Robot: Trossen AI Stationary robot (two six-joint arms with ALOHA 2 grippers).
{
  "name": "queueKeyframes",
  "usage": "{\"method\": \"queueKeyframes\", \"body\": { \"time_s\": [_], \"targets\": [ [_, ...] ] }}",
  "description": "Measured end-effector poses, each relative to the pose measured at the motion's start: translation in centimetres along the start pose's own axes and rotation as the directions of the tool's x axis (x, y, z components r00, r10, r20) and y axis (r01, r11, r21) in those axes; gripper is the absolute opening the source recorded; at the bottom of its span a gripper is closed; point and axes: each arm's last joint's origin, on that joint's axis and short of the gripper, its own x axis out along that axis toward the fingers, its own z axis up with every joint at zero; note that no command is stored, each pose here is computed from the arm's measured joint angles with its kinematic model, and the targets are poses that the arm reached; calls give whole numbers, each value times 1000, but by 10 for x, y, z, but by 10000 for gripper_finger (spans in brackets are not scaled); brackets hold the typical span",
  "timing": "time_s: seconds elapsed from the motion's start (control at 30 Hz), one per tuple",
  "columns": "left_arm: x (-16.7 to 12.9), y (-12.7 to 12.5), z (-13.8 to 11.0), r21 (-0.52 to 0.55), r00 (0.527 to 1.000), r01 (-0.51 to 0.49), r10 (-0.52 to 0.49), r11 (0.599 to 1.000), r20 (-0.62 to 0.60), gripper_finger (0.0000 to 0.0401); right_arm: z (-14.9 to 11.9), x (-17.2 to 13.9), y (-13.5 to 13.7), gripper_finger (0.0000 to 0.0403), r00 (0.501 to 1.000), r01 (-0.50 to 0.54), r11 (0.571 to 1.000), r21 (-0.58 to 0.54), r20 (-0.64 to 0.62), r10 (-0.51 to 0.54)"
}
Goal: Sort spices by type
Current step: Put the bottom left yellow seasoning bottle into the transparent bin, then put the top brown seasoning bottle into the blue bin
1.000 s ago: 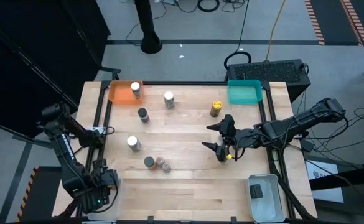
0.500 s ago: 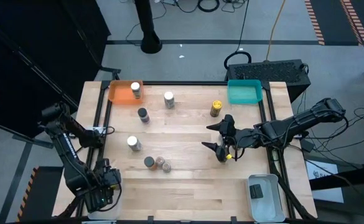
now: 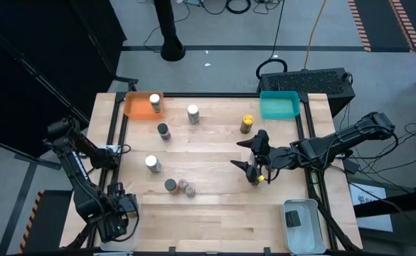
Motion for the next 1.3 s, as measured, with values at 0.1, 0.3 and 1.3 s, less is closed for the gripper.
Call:
{"method": "queueKeyframes", "body": {
  "time_s": [0.1,0.3,1.3],
  "targets": [
    [-9,1,1,-2,1000,-24,24,1000,-12,320,0,0,-1,338,1000,25,1000,-8,13,-25],
    [-30,6,2,5,995,-99,99,995,11,320,6,0,2,338,998,10,1000,-26,62,-8],
    [-22,75,84,286,626,-361,3,888,780,293,75,89,-53,335,938,282,944,-171,-157,-309]
  ]
}}
